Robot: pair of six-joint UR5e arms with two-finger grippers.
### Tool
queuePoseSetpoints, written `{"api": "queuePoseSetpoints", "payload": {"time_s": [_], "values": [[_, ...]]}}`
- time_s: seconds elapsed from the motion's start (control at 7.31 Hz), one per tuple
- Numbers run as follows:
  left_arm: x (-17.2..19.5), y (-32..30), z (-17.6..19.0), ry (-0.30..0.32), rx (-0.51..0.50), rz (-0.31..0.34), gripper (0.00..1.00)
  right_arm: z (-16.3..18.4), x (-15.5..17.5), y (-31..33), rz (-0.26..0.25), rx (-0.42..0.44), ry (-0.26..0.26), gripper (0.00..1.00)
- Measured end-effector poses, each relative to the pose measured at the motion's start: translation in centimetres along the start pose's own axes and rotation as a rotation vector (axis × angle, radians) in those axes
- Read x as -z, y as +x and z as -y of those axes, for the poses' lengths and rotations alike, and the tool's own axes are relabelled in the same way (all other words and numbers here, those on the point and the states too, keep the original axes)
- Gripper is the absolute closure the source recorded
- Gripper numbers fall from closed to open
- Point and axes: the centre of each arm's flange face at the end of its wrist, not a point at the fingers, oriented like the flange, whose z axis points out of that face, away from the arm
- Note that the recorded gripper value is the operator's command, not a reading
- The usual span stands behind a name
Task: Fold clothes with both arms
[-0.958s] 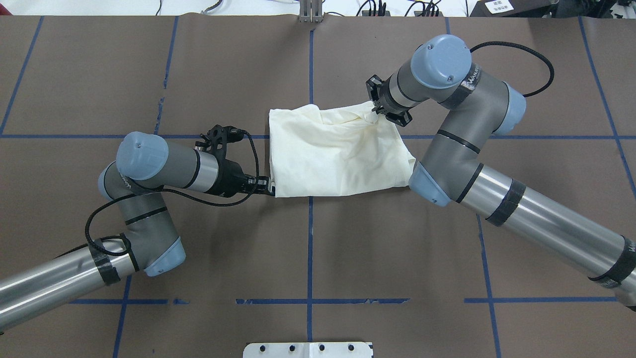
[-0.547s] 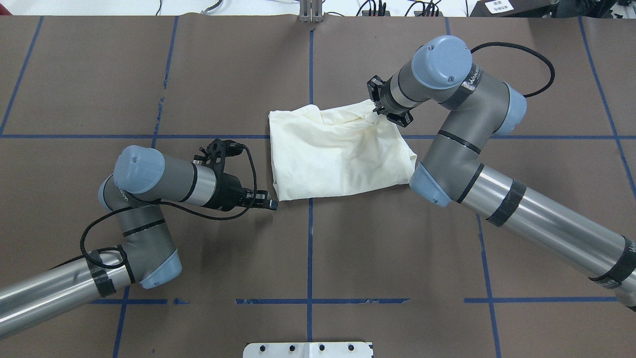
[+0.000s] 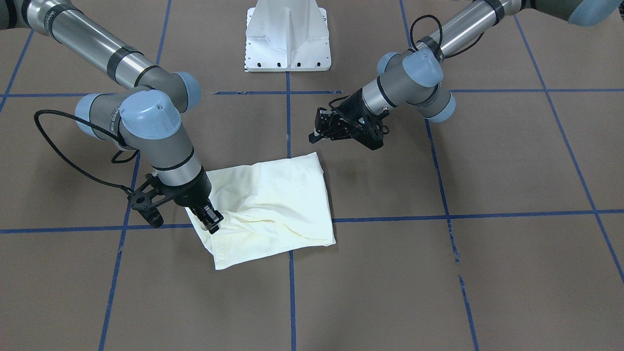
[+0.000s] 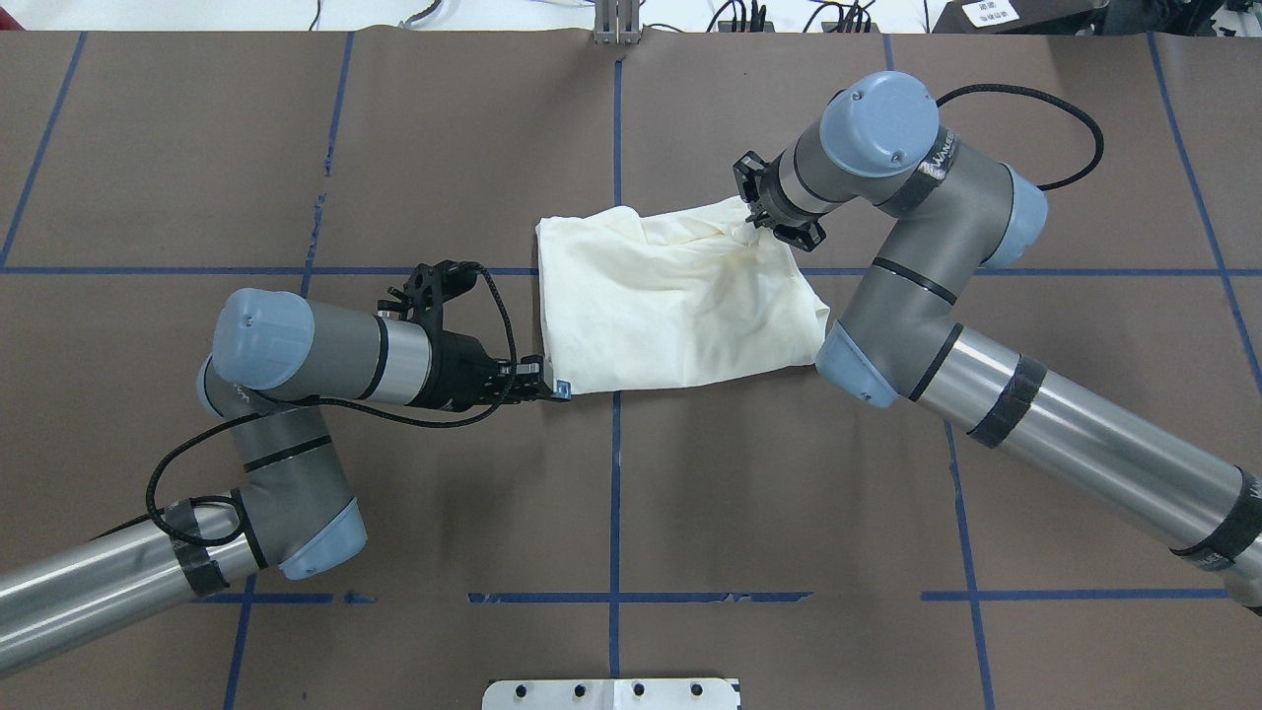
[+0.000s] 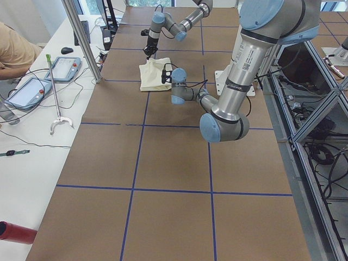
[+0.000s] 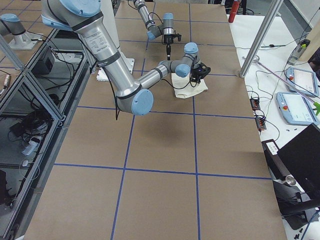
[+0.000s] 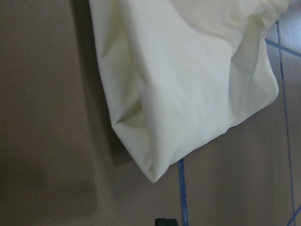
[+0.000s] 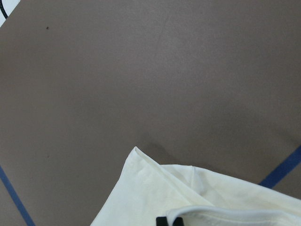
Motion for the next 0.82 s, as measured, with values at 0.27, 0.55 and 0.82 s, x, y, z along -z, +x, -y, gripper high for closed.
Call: {"api": "queuePoseSetpoints", "payload": {"time_s": [0.27, 0.55, 0.82], "values": [[-1.4, 1.7, 1.7, 0.056, 0.019, 0.026, 1.00, 4.4, 0.2, -0.2, -0.014, 0.147, 0.044, 0.00], [-4.5, 2.9, 3.5, 0.092, 0.029, 0.052, 1.00, 9.3, 2.1, -0.2, -0.016, 0.250, 0.048, 0.00], [-6.2, 1.7, 4.4, 0.097, 0.021, 0.092, 1.00, 10.6, 3.0, -0.2, -0.010, 0.263, 0.017, 0.00]]}}
